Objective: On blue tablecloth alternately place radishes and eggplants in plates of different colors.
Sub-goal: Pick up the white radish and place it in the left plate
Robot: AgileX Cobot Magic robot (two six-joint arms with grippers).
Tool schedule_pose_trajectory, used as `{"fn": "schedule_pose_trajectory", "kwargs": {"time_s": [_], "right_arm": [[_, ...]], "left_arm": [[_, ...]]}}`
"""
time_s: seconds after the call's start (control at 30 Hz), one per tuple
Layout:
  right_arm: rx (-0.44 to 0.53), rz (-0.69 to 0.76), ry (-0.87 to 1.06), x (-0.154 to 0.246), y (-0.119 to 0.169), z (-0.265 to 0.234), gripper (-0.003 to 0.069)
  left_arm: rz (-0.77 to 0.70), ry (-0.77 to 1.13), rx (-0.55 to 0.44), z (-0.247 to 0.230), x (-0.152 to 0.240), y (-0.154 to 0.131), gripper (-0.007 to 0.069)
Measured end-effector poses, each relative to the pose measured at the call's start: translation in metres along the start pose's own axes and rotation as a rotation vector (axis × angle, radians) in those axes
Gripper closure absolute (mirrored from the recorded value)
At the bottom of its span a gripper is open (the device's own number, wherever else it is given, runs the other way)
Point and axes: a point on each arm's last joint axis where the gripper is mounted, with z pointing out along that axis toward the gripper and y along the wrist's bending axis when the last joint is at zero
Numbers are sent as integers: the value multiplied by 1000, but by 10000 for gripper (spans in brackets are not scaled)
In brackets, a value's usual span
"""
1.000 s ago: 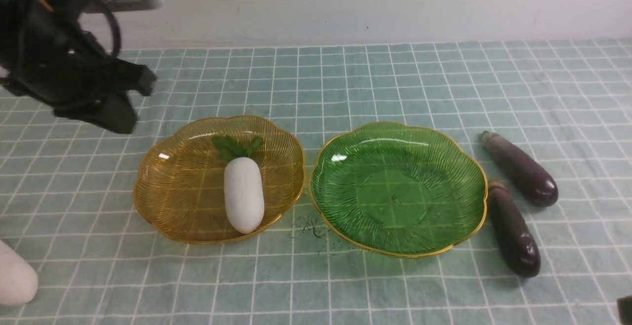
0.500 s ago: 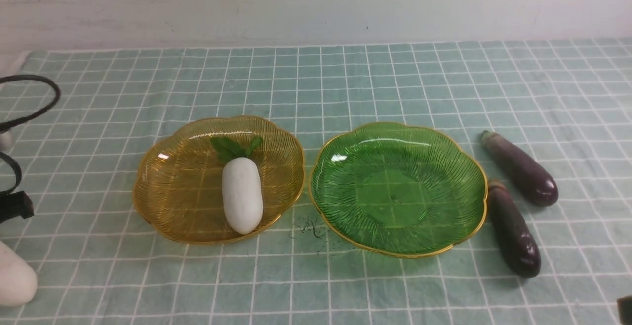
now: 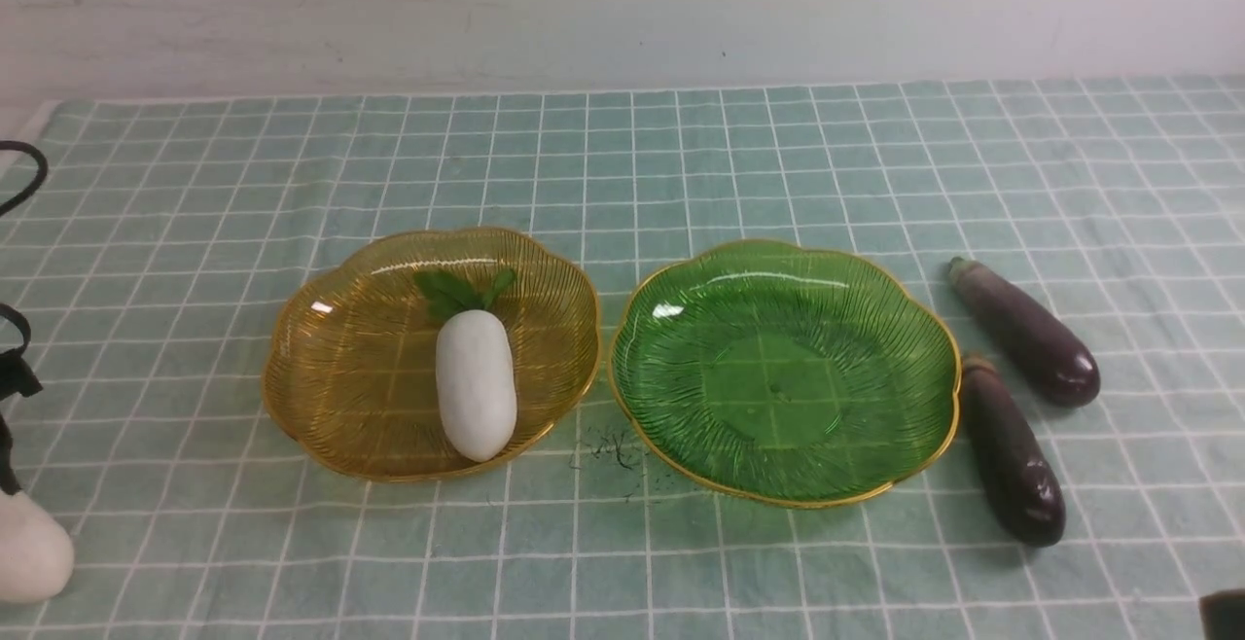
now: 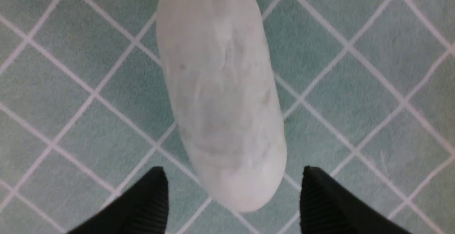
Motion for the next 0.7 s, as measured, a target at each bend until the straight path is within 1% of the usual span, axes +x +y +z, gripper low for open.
{"fn": "schedule_pose_trajectory", "kwargs": {"time_s": [0.07, 0.13, 0.27, 0.43, 0.5, 0.7], "right_arm": [[0, 0, 0, 0, 0, 0, 674], [1, 0, -3, 0, 0, 0, 674], [4, 0, -11, -1, 0, 0, 674], [5, 0, -15, -1, 0, 0, 674], [6, 0, -15, -1, -1, 0, 674], [10, 0, -28, -3, -1, 0, 674]], "left_arm": [[-13, -9, 1, 8, -3, -2, 79], [-18, 1, -2, 19, -6, -3, 41], [-17, 62, -25, 43, -6, -4, 24], [-10, 124, -52, 64, -4, -4, 64], [12, 149, -64, 68, -2, -3, 136], [77, 181, -103, 57, -2, 0, 141]]}}
